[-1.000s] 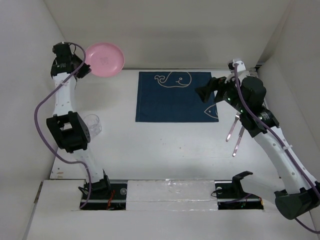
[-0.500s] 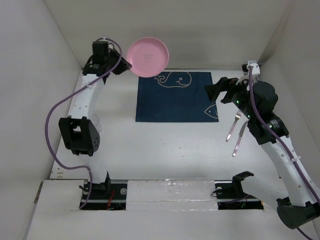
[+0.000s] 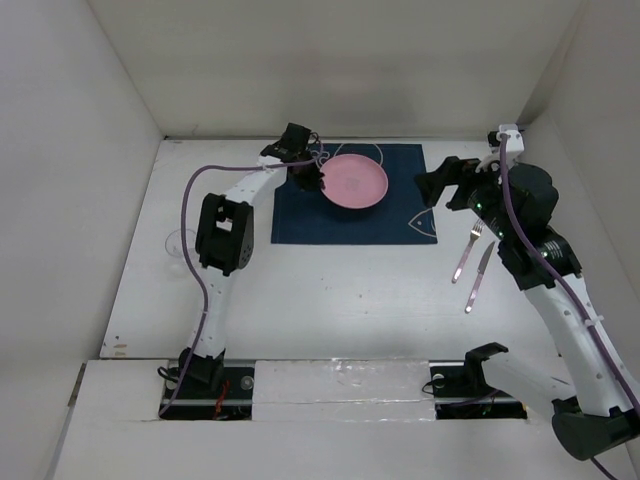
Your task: Set the dinner table for one person
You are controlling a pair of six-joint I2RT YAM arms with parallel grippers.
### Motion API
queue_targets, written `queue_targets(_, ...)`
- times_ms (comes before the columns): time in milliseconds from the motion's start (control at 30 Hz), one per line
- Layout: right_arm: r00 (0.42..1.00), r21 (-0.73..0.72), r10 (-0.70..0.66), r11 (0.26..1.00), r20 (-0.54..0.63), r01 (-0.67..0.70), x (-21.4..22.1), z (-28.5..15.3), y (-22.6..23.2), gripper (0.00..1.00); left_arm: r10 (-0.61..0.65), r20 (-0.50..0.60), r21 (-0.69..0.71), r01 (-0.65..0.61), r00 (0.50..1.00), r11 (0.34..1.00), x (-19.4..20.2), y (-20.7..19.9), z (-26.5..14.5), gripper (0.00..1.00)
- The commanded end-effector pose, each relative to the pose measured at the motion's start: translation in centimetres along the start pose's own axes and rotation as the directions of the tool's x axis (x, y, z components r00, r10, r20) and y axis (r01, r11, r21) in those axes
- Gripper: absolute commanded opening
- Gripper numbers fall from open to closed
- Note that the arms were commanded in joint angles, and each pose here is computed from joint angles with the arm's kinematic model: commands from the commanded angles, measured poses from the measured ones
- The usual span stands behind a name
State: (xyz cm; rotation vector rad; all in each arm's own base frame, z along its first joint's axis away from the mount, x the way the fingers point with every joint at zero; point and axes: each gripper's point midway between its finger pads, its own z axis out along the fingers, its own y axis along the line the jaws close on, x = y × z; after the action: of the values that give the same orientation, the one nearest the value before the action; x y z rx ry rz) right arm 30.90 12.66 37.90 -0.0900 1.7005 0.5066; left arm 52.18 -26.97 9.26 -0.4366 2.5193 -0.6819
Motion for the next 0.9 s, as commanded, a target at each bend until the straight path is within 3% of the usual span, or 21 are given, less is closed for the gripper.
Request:
queue_targets(0,1.000,0.015,-0.005,1.000,0.021,0.005,-0.4,-0.6,-0.3,1.00,-0.030,0.108,0.073,0.023,0.994,0.997,-3.9,-2.7,-2.4,0.00)
queue_targets(667,1.000,-0.014,-0.012,1.000,-0.007,0.012,0.7,0.5,-0.3,1.00,-0.035,0.020,0.069,0.034,0.999,0.997,-1.3,-0.4,2.6,0.02)
queue_targets(867,1.000,-0.014,-0.012,1.000,-0.007,0.012,0.7,0.5,-0.3,1.00,-0.045,-0.002,0.078,0.045,0.999,0.996,-0.7,-0.2,3.3,0.16)
